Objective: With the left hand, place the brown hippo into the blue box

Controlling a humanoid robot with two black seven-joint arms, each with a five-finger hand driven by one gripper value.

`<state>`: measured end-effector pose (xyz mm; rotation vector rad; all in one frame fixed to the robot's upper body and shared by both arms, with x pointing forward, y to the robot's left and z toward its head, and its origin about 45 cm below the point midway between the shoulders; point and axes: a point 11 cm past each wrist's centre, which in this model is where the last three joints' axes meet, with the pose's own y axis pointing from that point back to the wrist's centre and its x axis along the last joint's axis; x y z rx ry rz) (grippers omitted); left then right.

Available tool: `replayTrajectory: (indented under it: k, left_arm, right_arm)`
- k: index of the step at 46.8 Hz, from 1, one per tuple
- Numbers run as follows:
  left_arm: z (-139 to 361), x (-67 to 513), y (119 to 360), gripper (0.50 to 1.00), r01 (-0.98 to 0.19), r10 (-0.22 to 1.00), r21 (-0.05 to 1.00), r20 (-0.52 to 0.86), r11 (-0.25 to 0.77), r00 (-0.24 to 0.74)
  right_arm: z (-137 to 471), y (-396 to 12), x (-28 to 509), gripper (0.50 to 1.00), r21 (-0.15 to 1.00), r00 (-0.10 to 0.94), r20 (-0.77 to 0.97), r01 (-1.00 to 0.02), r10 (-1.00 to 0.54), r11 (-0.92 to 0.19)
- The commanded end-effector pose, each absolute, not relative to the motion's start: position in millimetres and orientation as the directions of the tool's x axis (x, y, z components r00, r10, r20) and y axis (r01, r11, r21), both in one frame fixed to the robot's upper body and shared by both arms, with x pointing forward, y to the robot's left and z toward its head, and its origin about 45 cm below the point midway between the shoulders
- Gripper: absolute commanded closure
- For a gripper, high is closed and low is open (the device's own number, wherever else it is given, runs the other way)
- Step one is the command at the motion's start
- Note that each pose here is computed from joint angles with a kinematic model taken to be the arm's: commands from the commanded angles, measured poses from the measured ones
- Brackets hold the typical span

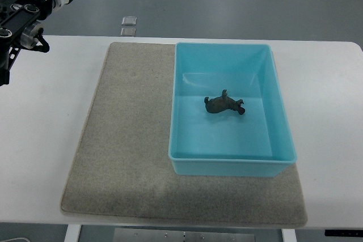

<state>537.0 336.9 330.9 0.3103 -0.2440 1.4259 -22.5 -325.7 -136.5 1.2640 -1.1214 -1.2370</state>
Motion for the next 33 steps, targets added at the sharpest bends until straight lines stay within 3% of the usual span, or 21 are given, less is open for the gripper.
replayTrajectory:
  k: [1,19,33]
  left_arm:
    - [329.1,536.9,342.9,0.508,-0.995,0.96,0.056,0.265,0.079,0.091]
    - [305.5,533.4,351.2,0.508,-0.995,0.994,0.101,-0.103,-0.009,-0.019]
    - [283.8,525.3,344.7,0.508,-0.993,0.928,0.094,-0.371,0.066,0.027]
  right_arm:
    - [-136.5,-325.6,-22.5,0.564,0.997,0.046,-0.072,0.027,-0.996,-0.07]
    - [-136.5,-325.6,-22.5,0.564,0.997,0.046,-0.072,0.027,-0.996,-0.07]
    - [-136.5,-325.6,-22.5,0.564,0.997,0.046,-0.072,0.027,-0.996,-0.07]
